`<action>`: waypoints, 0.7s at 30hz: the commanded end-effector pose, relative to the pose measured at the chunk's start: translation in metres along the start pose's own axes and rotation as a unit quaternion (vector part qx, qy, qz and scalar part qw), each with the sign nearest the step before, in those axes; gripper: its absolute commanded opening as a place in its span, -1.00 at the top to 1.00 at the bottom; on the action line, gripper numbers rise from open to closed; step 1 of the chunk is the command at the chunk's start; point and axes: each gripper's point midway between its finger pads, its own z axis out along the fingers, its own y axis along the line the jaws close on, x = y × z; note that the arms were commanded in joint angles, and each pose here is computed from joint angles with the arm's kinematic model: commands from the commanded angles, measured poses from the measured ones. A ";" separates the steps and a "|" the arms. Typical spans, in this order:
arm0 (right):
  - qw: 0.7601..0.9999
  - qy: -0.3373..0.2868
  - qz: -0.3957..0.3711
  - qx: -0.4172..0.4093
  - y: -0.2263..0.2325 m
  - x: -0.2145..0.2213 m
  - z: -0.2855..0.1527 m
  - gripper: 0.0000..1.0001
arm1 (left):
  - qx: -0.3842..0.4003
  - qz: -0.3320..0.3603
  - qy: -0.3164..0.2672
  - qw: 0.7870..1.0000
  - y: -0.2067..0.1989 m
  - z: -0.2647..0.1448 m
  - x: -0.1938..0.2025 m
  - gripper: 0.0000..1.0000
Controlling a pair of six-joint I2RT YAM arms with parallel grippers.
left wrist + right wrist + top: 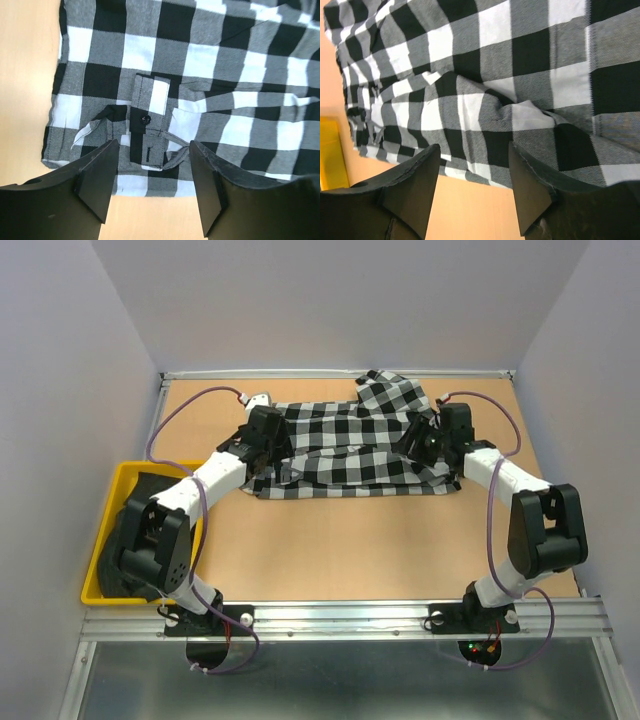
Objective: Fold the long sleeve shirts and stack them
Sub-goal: Fold the shirt
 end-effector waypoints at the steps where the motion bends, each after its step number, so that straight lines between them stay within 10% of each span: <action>1: 0.997 0.011 -0.038 -0.073 0.035 -0.008 0.001 -0.24 | 0.016 -0.011 -0.035 0.999 -0.006 -0.023 -0.023 -0.40; 7: 0.986 0.065 -0.086 -0.127 0.071 0.022 0.018 -0.25 | 0.011 -0.013 -0.016 1.000 -0.002 -0.013 -0.005 -0.40; 21: 0.997 0.061 -0.015 -0.035 -0.034 0.029 0.059 -0.20 | -0.010 -0.042 0.072 0.996 0.007 0.037 0.069 -0.25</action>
